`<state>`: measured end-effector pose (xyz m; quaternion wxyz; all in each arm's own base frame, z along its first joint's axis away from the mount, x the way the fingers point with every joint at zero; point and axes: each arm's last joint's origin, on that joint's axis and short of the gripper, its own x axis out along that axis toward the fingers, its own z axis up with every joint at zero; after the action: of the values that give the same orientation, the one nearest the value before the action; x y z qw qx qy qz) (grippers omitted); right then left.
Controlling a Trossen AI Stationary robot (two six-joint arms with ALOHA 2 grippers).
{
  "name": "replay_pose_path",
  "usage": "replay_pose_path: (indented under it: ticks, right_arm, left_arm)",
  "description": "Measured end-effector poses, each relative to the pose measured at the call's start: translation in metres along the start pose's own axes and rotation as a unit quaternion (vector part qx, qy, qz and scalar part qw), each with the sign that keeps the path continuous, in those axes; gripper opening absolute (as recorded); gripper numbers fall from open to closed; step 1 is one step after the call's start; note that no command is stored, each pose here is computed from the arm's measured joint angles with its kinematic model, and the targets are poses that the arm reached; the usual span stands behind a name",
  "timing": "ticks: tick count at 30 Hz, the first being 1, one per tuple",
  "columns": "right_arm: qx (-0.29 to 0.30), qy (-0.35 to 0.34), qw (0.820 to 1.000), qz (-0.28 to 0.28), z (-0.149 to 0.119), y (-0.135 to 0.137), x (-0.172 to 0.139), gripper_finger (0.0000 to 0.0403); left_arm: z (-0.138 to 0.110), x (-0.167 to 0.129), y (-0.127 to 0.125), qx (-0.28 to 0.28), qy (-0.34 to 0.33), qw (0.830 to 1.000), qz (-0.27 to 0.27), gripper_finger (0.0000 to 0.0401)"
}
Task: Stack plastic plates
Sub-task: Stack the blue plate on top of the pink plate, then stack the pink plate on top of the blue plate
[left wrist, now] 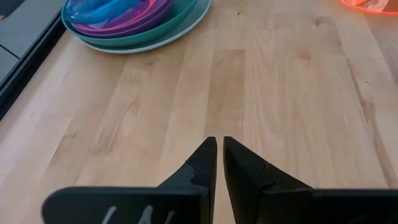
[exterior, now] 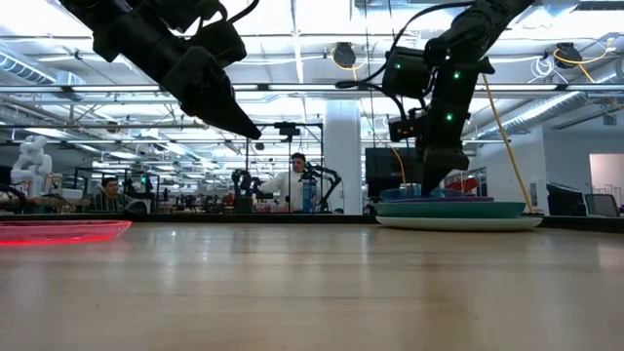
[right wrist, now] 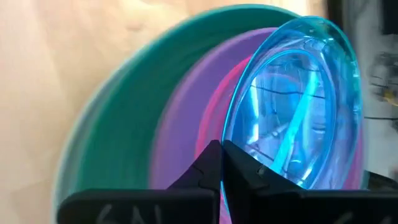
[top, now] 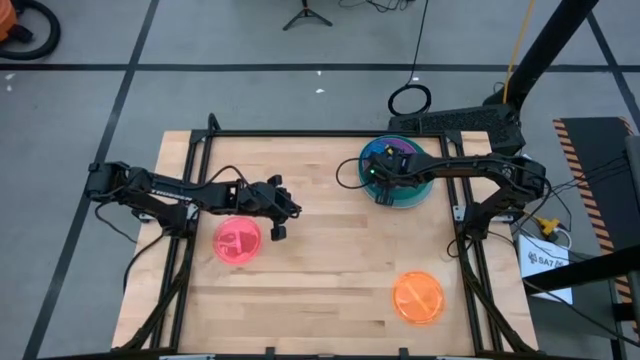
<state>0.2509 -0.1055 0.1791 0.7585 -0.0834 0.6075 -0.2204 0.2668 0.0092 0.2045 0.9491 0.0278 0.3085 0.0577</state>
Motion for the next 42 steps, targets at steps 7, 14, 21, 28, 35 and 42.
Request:
replay_pose_path:
  ticks: [7,14,21,28,35,42]
  right_arm:
    - [0.029,0.0,0.999,0.025,-0.001,0.001,0.0,0.0043]
    - [0.056,0.001,0.998,0.025,-0.001,0.001,0.0,0.0105]
    - [0.065,0.003,0.998,0.024,-0.001,0.001,0.0,0.0147]
    - [0.075,0.011,0.997,0.025,-0.003,0.001,0.0,0.0155]
    - [0.098,-0.008,0.995,0.023,-0.006,-0.002,-0.017,0.0155]
    - [0.123,-0.103,0.987,0.021,-0.002,-0.005,-0.05,0.0155]
  left_arm:
    - [0.0,0.0,0.0,-0.004,0.0,1.0,0.0,0.0035]
    - [0.0,0.0,0.0,-0.007,0.0,1.0,0.0,0.0035]
    - [-0.004,0.0,0.001,-0.019,0.021,1.0,0.002,0.0035]
    - [-0.013,-0.001,0.002,-0.051,0.064,0.996,0.025,0.0035]
    - [-0.026,-0.003,0.002,-0.117,0.132,0.984,0.041,0.0035]
    - [-0.046,-0.012,0.002,-0.212,0.233,0.946,0.08,0.0035]
